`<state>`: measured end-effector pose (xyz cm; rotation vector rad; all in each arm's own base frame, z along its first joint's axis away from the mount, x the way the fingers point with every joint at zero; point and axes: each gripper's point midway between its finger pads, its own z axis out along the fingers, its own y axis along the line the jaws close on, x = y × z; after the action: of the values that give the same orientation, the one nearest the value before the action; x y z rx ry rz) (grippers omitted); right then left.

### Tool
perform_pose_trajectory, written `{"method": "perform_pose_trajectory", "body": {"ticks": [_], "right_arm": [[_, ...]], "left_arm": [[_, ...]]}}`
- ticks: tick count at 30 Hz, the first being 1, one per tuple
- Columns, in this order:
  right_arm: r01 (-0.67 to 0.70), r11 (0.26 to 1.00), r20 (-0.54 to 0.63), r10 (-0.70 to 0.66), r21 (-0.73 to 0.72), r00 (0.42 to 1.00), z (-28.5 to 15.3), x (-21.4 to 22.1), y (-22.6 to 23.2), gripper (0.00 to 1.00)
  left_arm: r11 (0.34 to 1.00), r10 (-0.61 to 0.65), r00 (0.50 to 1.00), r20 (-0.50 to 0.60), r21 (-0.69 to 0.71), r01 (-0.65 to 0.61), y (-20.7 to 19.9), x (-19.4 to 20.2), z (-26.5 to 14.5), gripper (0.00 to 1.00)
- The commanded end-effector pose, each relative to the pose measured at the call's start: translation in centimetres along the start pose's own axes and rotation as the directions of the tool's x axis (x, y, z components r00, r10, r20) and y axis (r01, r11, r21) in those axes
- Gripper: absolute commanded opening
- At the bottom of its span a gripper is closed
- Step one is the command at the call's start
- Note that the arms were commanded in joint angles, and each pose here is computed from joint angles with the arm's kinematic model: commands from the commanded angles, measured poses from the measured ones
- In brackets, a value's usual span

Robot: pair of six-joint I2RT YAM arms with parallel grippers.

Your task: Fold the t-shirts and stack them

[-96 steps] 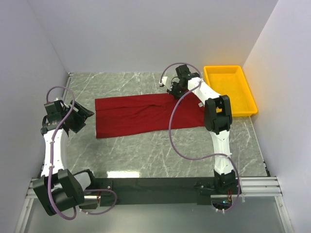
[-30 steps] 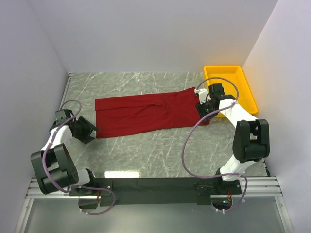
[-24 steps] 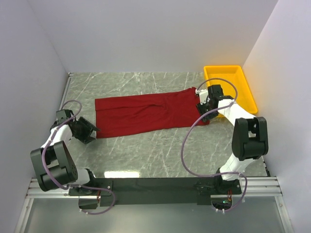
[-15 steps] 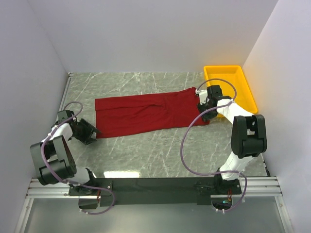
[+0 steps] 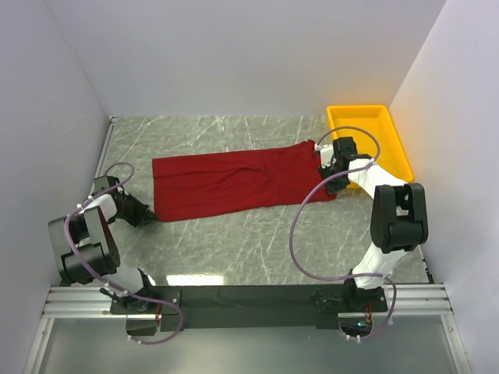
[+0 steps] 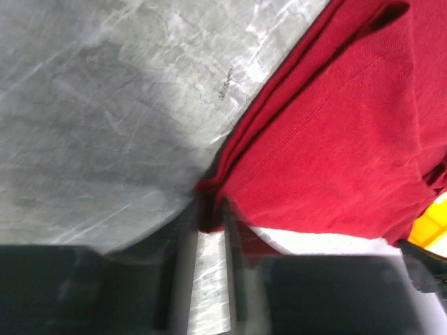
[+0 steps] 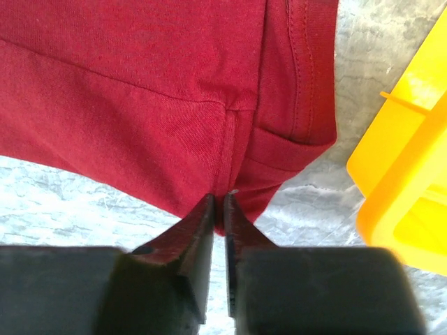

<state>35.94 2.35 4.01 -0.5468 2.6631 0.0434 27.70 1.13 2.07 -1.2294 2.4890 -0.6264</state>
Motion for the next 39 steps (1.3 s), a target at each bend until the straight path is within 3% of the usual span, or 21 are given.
{"method": "perform_pose_trajectory", "body": {"ticks": [1,3,6,15,33,36,39], "right_arm": [[-0.007,1.000,0.019,0.007,0.000,1.000,0.1,-0.4,-0.3,0.14],[-0.012,1.000,0.016,0.012,-0.005,1.000,0.1,-0.2,-0.3,0.08],[-0.021,1.000,0.009,0.021,-0.001,1.000,0.1,0.3,-0.6,0.00],[-0.045,0.997,-0.003,0.045,0.064,0.999,-0.7,1.2,-2.3,0.00],[-0.034,0.996,-0.079,0.040,0.078,0.996,-0.7,4.9,-3.6,0.00],[-0.029,0.996,-0.076,0.036,0.088,0.997,-1.1,5.3,-3.8,0.03],[-0.018,0.995,-0.058,0.024,0.097,0.998,-2.2,5.3,-4.0,0.16]], "left_arm": [[0.998,0.039,0.999,0.024,0.041,-0.040,-0.9,-0.9,-0.1,0.13],[0.998,0.044,0.999,0.022,0.038,-0.045,-0.8,-0.8,-0.1,0.03],[0.998,0.054,0.998,0.035,0.028,-0.055,-0.8,-0.9,-0.7,0.01],[0.999,0.043,0.995,0.088,-0.026,-0.041,-0.3,-1.4,-3.0,0.01],[1.000,-0.010,0.999,0.052,0.015,0.009,-0.4,0.8,-4.6,0.01],[0.999,-0.030,0.999,0.032,0.023,0.029,-0.6,1.7,-5.0,0.01],[0.999,-0.048,0.999,0.021,0.015,0.048,-0.5,2.4,-5.6,0.01]]}}
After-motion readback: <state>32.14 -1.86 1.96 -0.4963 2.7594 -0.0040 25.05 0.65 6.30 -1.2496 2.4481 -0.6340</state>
